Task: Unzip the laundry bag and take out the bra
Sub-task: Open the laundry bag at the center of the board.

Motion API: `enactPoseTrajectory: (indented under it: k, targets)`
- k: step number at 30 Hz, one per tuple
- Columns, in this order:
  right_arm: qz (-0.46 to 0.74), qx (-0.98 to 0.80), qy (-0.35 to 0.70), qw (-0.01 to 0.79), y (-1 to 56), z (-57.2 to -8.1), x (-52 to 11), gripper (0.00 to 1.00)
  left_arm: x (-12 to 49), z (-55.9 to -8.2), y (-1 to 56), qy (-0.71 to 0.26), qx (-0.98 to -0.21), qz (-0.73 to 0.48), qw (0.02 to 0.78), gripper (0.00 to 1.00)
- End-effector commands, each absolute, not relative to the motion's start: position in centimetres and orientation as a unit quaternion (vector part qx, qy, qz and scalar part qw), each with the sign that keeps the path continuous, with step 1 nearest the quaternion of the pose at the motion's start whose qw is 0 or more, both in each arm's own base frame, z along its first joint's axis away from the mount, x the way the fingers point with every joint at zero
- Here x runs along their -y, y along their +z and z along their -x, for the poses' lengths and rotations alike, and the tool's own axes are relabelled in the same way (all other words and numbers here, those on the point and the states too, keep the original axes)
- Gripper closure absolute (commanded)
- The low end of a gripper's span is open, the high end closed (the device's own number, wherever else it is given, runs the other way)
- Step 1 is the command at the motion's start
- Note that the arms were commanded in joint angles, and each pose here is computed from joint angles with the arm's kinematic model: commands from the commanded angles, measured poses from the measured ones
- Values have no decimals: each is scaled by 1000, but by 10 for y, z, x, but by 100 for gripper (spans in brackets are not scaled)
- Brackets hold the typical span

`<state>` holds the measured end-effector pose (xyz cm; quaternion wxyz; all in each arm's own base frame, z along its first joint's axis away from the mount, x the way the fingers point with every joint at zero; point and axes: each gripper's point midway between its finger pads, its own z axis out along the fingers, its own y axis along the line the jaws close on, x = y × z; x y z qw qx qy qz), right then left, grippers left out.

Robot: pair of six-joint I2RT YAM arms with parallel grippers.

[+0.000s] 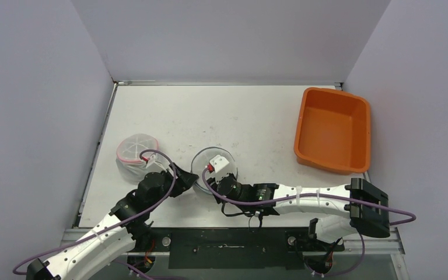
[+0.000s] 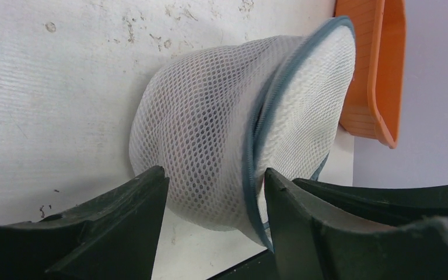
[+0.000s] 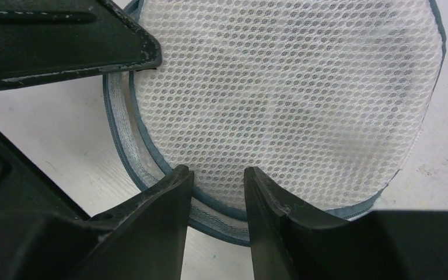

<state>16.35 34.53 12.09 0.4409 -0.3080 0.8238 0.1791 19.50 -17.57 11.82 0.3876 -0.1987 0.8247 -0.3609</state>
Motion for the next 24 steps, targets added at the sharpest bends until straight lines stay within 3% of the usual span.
enactPoseTrajectory:
  k: [1,4,12,20,22,24]
  targets:
    - [280,-822,169,466,126,-169,-338,61,185,-196,128,-395,-809,194,389,47]
    - [275,-821,169,470,128,-170,-336,61,184,-193,124,-397,-811,191,386,59]
    - [264,-826,156,474,126,-172,-326,61,175,-188,127,-393,-807,188,399,64]
    - [252,-829,161,473,125,-171,-323,61,174,-186,131,-389,-810,170,404,60]
    - [250,-828,161,475,126,-171,-323,61,177,-186,128,-387,-815,166,398,69]
    - [247,-829,163,475,127,-171,-322,61,180,-185,126,-388,-818,162,392,86]
